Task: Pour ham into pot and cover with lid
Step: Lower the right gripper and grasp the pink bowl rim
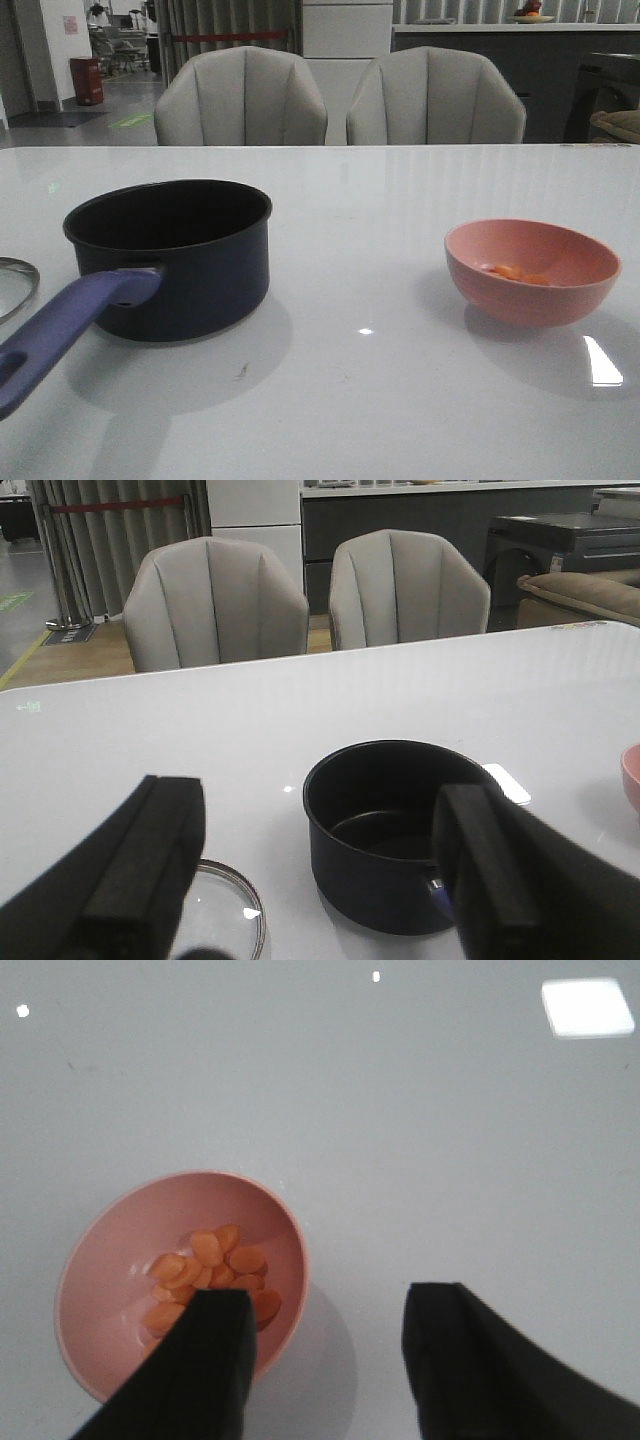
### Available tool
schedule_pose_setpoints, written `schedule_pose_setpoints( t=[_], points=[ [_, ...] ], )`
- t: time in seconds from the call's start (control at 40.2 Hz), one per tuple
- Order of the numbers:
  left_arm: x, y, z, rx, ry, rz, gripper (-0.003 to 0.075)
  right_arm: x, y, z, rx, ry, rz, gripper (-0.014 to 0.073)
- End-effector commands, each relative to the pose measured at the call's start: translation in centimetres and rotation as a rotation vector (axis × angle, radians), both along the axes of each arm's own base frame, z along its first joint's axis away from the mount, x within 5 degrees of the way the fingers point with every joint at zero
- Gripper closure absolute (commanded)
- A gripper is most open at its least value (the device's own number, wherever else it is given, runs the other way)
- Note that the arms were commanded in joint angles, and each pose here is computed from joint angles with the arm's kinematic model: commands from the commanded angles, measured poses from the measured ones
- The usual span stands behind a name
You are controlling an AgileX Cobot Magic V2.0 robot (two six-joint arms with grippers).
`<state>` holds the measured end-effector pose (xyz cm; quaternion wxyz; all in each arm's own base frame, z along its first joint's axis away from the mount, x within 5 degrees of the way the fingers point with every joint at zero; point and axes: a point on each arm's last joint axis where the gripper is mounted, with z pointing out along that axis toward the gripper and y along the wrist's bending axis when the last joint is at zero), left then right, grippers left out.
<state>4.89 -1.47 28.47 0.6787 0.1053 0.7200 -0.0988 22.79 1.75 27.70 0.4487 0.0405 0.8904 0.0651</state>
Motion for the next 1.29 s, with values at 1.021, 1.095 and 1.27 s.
schedule_pose_setpoints(
  t=[1.021, 1.095, 1.27],
  points=[
    [0.0, -0.1, 1.5, -0.03, -0.096, -0.01, 0.0209, 14.8, 1.3, -8.3, 0.064, 0.446, -0.012, 0.0475],
    [0.0, -0.1, 1.5, -0.03, -0.096, -0.01, 0.0209, 15.0, 1.3, -8.2, 0.081, 0.429, -0.021, 0.0451],
    [0.0, -0.1, 1.5, -0.03, -0.096, -0.01, 0.0209, 14.9, 1.9, -6.6, 0.185, 0.369, -0.054, 0.0459]
  ],
)
